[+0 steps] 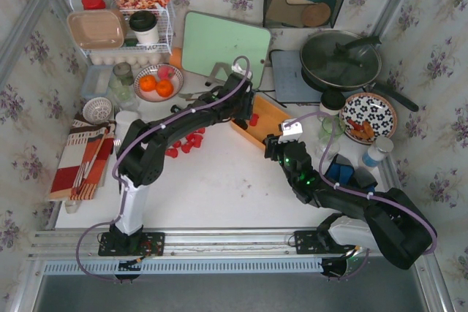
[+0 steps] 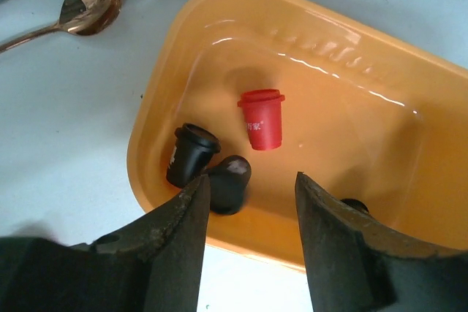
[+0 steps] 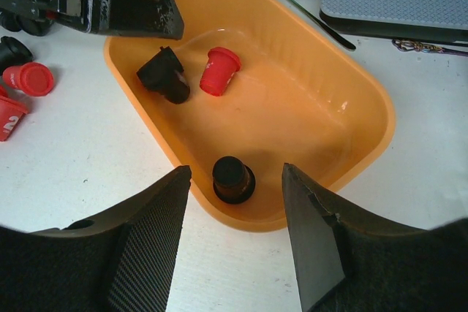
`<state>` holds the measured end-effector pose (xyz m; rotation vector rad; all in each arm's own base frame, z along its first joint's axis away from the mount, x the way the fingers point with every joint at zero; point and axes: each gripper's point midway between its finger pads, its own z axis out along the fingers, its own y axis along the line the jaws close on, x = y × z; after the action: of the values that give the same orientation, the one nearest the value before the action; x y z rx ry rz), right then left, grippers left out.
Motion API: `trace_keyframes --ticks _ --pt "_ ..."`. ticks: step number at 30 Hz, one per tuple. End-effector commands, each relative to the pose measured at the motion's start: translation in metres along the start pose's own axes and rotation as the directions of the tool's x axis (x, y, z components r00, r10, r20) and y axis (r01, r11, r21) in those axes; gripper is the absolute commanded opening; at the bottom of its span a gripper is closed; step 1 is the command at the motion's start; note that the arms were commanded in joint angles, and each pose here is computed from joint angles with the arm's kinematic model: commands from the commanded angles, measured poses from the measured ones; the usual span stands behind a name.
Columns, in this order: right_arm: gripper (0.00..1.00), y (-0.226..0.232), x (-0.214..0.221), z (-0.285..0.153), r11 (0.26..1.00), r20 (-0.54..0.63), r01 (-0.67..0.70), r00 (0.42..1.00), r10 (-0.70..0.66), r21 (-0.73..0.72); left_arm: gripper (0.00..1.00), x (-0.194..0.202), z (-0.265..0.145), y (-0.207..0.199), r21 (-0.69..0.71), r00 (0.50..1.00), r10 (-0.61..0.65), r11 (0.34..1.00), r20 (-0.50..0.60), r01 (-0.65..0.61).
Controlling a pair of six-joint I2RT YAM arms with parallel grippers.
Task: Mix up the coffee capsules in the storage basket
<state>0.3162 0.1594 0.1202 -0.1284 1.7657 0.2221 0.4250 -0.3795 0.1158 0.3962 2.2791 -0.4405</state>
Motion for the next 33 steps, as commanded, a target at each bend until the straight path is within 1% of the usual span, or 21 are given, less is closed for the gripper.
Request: trace_keyframes --ticks 1,3,7,9,10,15,18,22,25,27,30,33 --pt "0.60 0.003 -0.009 0.001 1.000 0.026 -0.016 1.000 0.017 -0.009 0.54 0.005 0.000 -0.001 0.010 1.000 0.016 1.000 -0.027 -0.015" --pt "0.60 0.003 -0.009 0.001 1.000 0.026 -0.017 1.000 0.017 -0.010 0.54 0.005 -0.002 -0.002 0.016 0.999 0.022 1.000 -0.027 -0.022" --pt "0.61 0.004 -0.010 0.001 1.000 0.024 -0.015 1.000 0.015 -0.012 0.54 -0.001 -0.013 -0.004 0.037 0.999 0.031 0.999 0.008 -0.032" --pt "0.61 0.004 -0.010 0.001 1.000 0.022 -0.015 1.000 0.015 -0.013 0.61 -0.010 -0.026 -0.004 0.046 0.998 0.036 0.998 0.050 -0.038" --pt "0.61 0.004 -0.010 0.001 1.000 0.022 -0.015 1.000 0.016 -0.014 0.63 -0.014 -0.033 -0.004 0.046 0.997 0.039 0.998 0.069 -0.042" --pt "0.61 0.005 -0.008 0.002 1.000 0.017 -0.014 1.000 0.014 -0.018 0.65 -0.021 -0.070 0.009 0.008 0.989 0.040 0.999 0.139 -0.042" --pt "0.61 0.006 -0.007 0.002 1.000 0.015 -0.013 1.000 0.014 -0.021 0.65 -0.014 -0.094 0.023 -0.041 0.987 0.032 0.999 0.156 -0.026" --pt "0.60 0.005 -0.006 0.003 1.000 0.012 -0.009 1.000 0.010 -0.016 0.66 0.006 -0.127 0.052 -0.137 0.985 0.006 0.990 0.171 0.017" --pt "0.60 0.004 -0.005 0.003 1.000 0.013 -0.003 1.000 0.004 -0.013 0.67 0.024 -0.153 0.076 -0.223 0.988 -0.017 0.974 0.155 0.052" --pt "0.61 0.004 -0.006 0.003 1.000 0.017 0.003 1.000 -0.002 -0.013 0.67 0.035 -0.169 0.087 -0.266 0.992 -0.018 0.963 0.128 0.052" --pt "0.62 0.012 -0.006 0.003 0.998 0.022 0.026 0.999 -0.025 -0.065 0.67 0.039 -0.204 0.098 -0.293 0.990 -0.024 0.954 0.139 0.064" --pt "0.62 0.019 -0.002 0.004 0.993 0.018 0.055 0.998 -0.053 -0.104 0.67 0.051 -0.233 0.104 -0.297 0.994 -0.012 0.954 0.112 0.044"
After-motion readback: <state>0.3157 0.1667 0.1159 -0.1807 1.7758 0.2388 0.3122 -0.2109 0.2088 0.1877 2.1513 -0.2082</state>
